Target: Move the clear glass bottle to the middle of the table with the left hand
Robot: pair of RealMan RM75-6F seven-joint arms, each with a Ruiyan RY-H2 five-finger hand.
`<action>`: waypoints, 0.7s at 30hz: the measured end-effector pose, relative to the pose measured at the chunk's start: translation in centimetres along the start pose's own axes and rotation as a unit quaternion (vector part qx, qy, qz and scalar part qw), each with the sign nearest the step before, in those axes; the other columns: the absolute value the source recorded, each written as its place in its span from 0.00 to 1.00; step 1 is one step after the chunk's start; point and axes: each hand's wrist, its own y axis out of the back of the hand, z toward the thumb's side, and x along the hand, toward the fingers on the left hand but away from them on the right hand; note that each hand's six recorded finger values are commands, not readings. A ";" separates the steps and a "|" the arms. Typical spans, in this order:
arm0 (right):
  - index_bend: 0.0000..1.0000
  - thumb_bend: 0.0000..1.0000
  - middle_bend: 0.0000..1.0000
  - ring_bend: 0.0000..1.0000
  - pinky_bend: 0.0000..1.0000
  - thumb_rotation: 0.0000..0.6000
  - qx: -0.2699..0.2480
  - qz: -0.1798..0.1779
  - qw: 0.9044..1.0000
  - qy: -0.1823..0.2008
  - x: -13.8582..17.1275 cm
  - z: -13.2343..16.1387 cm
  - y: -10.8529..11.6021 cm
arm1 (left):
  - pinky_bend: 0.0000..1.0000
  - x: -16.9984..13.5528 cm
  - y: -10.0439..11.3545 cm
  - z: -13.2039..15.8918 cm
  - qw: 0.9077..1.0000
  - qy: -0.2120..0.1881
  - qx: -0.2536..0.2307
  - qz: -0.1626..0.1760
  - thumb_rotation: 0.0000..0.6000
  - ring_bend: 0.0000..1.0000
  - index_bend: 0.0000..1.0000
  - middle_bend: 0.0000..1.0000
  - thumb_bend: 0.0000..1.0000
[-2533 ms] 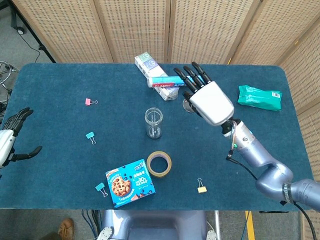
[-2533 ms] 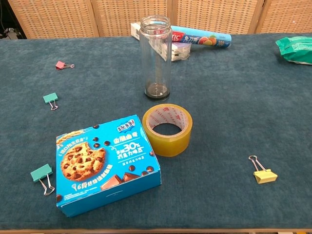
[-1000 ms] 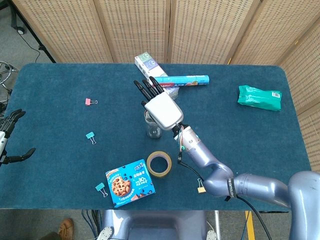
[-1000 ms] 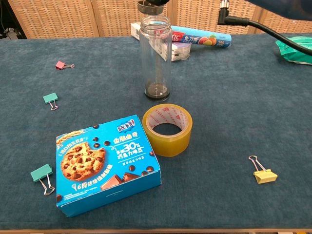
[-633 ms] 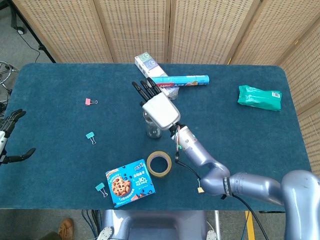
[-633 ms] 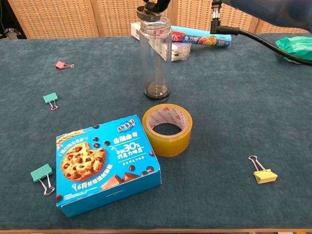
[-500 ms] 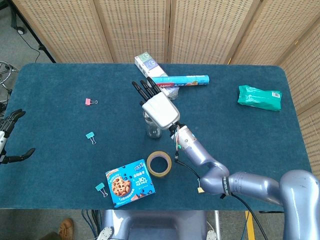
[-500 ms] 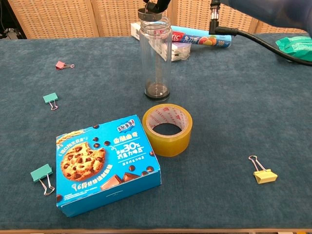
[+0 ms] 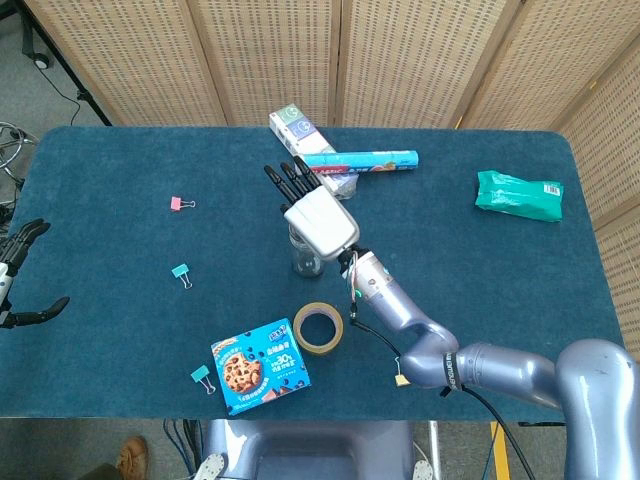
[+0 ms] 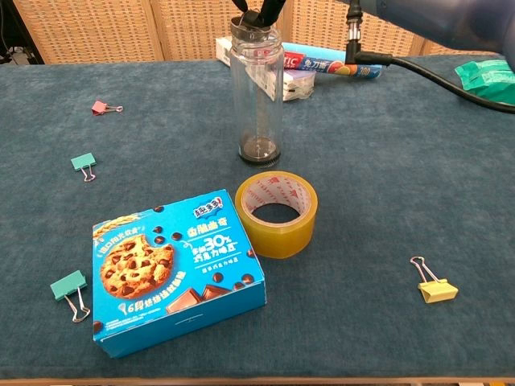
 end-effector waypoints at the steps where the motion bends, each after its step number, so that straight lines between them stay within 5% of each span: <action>1: 0.64 0.47 0.00 0.00 0.00 1.00 0.002 0.000 1.000 0.001 0.0 0.0 0.0 | 0.00 0.0 0.0 0.0 1.000 0.000 0.000 0.000 1.00 0.00 0.00 0.00 0.25; 8: 0.63 0.47 0.00 0.00 0.00 1.00 0.007 0.005 1.000 0.001 0.1 -0.1 -0.5 | 0.00 0.0 0.1 0.0 1.000 0.000 -0.002 0.000 1.00 0.00 0.00 0.00 0.25; 16: 0.37 0.47 0.00 0.00 0.00 1.00 0.006 0.011 1.000 0.004 0.2 -0.1 -0.8 | 0.00 0.0 0.1 -0.1 1.000 0.000 -0.002 -0.001 1.00 0.00 0.00 0.00 0.26; 21: 0.30 0.47 0.00 0.00 0.00 1.00 0.006 0.011 1.000 0.006 0.3 -0.2 -0.8 | 0.00 0.0 0.1 0.0 1.000 -0.001 -0.003 -0.001 1.00 0.00 0.00 0.00 0.26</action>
